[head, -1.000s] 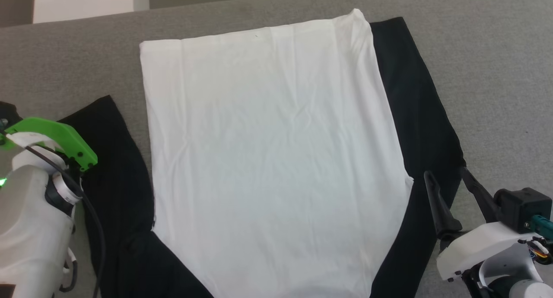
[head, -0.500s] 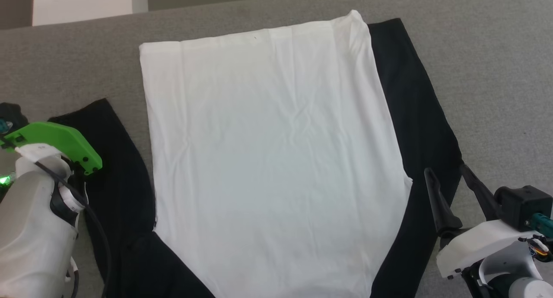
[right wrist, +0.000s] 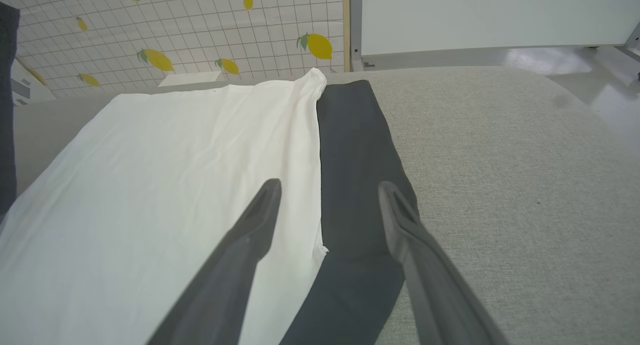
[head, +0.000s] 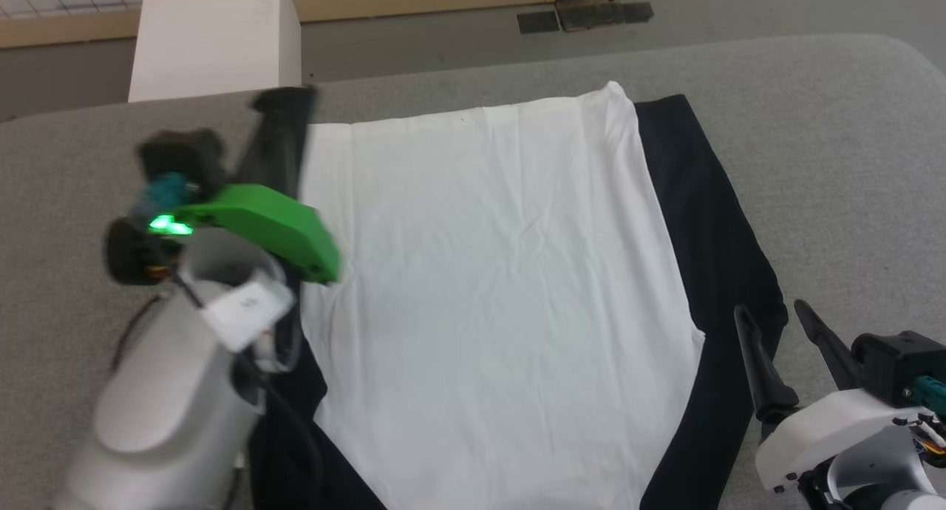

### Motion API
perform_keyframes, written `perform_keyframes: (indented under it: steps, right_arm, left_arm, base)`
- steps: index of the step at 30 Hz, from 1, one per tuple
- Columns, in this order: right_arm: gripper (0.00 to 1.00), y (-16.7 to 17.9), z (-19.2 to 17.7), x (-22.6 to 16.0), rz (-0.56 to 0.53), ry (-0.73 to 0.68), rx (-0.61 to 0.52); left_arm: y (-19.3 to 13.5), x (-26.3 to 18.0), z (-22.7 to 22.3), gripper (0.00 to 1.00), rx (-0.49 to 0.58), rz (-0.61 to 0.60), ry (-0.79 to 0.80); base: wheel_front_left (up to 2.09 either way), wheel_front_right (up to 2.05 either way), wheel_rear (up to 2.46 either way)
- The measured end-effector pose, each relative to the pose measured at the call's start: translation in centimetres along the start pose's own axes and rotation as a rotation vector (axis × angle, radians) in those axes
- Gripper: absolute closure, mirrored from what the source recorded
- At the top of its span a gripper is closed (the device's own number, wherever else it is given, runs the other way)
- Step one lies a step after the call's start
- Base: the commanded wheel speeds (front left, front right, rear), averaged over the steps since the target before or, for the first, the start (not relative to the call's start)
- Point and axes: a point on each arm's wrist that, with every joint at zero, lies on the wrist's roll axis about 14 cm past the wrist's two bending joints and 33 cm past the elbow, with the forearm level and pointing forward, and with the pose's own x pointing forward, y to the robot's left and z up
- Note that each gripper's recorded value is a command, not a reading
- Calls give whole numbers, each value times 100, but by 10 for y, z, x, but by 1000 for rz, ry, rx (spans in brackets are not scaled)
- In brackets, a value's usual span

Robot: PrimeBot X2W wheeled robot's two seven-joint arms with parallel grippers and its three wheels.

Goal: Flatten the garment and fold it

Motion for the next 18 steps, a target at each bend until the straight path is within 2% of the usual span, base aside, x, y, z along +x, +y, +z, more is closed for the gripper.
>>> perform_keyframes:
  steps: [5,10,18]
  right_arm:
    - [0,0,9,-7,0,-30,0]
    - [0,-9,13,-15,-28,-41,2]
    - [0,-23,10,-23,-75,-34,6]
  left_arm:
    - [-73,-19,-9,100,0,-190,51]
    - [-139,-39,-56,100,31,-390,205]
    - [-211,-84,-136,100,137,-661,443]
  base:
    - [0,0,0]
    - [0,0,0]
    - [0,0,0]
